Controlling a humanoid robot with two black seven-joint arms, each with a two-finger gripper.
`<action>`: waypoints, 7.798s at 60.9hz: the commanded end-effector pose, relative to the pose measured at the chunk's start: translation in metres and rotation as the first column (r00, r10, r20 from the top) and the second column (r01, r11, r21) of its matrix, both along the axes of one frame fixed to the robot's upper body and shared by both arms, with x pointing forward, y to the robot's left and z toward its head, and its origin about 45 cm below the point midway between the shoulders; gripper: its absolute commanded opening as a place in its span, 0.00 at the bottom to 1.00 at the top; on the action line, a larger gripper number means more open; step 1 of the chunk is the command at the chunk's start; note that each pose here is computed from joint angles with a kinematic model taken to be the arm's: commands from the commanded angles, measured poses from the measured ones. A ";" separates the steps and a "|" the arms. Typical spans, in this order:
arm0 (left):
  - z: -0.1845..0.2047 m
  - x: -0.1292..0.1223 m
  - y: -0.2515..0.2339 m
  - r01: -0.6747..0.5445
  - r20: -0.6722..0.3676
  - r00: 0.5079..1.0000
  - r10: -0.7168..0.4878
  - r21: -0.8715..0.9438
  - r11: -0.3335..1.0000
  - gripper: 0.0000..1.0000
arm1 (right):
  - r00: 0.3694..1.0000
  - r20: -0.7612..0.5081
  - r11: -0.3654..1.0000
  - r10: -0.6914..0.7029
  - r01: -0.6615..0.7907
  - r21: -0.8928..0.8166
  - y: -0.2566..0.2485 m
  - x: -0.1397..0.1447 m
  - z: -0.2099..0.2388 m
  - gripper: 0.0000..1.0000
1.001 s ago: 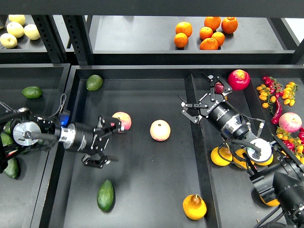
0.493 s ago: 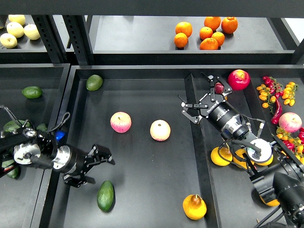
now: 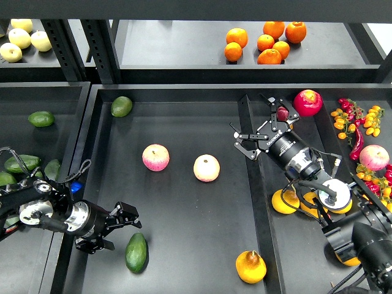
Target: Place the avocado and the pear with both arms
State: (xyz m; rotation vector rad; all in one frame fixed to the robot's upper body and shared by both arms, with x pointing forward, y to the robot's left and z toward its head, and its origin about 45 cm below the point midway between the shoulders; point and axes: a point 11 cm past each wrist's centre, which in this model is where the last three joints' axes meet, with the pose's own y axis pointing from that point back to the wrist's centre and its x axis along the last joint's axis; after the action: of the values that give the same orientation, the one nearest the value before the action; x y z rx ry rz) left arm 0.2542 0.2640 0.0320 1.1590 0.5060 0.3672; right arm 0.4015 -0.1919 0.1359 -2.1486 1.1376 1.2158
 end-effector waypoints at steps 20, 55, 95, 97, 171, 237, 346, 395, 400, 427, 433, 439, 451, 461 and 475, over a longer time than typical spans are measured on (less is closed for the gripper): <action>-0.016 -0.010 -0.011 0.046 -0.017 0.999 -0.045 0.024 0.999 0.97 | 1.000 -0.005 1.000 0.000 0.000 0.000 0.000 -0.002 -0.002 0.99; -0.027 -0.009 -0.008 0.058 -0.017 0.998 -0.057 0.072 0.996 0.74 | 1.000 -0.009 1.000 -0.001 0.001 0.000 -0.001 -0.003 -0.004 0.99; 0.015 0.044 -0.009 -0.092 0.086 0.992 0.096 -0.047 0.995 0.17 | 1.000 -0.020 1.000 -0.007 0.007 0.002 -0.002 -0.007 -0.009 0.99; 0.023 0.051 -0.008 -0.106 0.097 0.989 0.112 -0.061 0.992 0.14 | 1.000 -0.020 1.000 -0.007 0.007 0.002 -0.002 -0.007 -0.009 0.99; 0.116 0.074 0.175 -0.575 0.171 0.795 0.582 -0.095 0.813 0.13 | 1.000 -0.020 1.000 -0.007 0.007 0.001 -0.002 -0.007 -0.009 0.99; 0.056 0.028 0.242 -0.755 0.138 0.655 0.743 0.076 0.652 0.17 | 1.000 -0.022 1.000 -0.005 0.005 0.000 -0.002 -0.008 -0.010 0.99; 0.025 0.021 0.219 -0.759 0.080 0.651 0.755 0.082 0.646 0.93 | 1.000 -0.023 1.000 -0.002 0.002 -0.001 -0.001 -0.008 -0.010 0.99; 0.084 0.120 0.135 -0.783 -0.067 0.483 0.873 -0.480 0.396 0.99 | 1.000 -0.026 1.000 0.006 -0.006 -0.005 0.000 -0.009 -0.011 0.99; 0.091 0.130 0.123 -0.770 -0.110 0.461 0.881 -0.543 0.335 0.99 | 1.000 -0.026 1.000 0.006 -0.006 -0.005 0.000 -0.009 -0.011 0.99; 0.138 0.169 0.036 -0.632 -0.354 0.478 0.804 -0.774 0.035 0.99 | 1.000 -0.023 1.000 0.005 -0.005 -0.005 0.000 -0.008 -0.010 0.99; 0.142 0.170 0.023 -0.614 -0.394 0.482 0.783 -0.789 -0.019 0.99 | 1.000 -0.023 1.000 0.005 -0.005 -0.005 0.000 -0.008 -0.010 0.99; 0.150 0.167 0.007 -0.585 -0.434 0.502 0.748 -0.808 -0.076 0.99 | 1.000 -0.022 1.000 0.004 -0.004 -0.004 0.000 -0.008 -0.010 0.99; 0.158 0.156 -0.031 -0.552 -0.510 0.544 0.666 -0.816 -0.174 0.99 | 1.000 -0.017 1.000 -0.002 0.002 -0.006 -0.001 -0.007 -0.009 0.99; 0.170 0.151 -0.047 -0.518 -0.527 0.571 0.629 -0.826 -0.222 0.99 | 1.000 -0.015 1.000 -0.007 0.006 -0.008 -0.002 -0.005 -0.008 0.99; 0.172 0.151 -0.036 -0.507 -0.546 0.549 0.632 -0.819 -0.268 0.99 | 1.000 -0.021 1.000 -0.001 0.000 -0.015 -0.004 -0.006 -0.009 0.99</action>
State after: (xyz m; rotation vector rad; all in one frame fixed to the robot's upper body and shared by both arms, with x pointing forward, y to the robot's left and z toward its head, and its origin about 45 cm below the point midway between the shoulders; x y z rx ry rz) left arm 0.4050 0.2238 0.2025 -0.6312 1.0140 0.7643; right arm 0.3961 -0.1952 0.1280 -2.1442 1.1576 1.2300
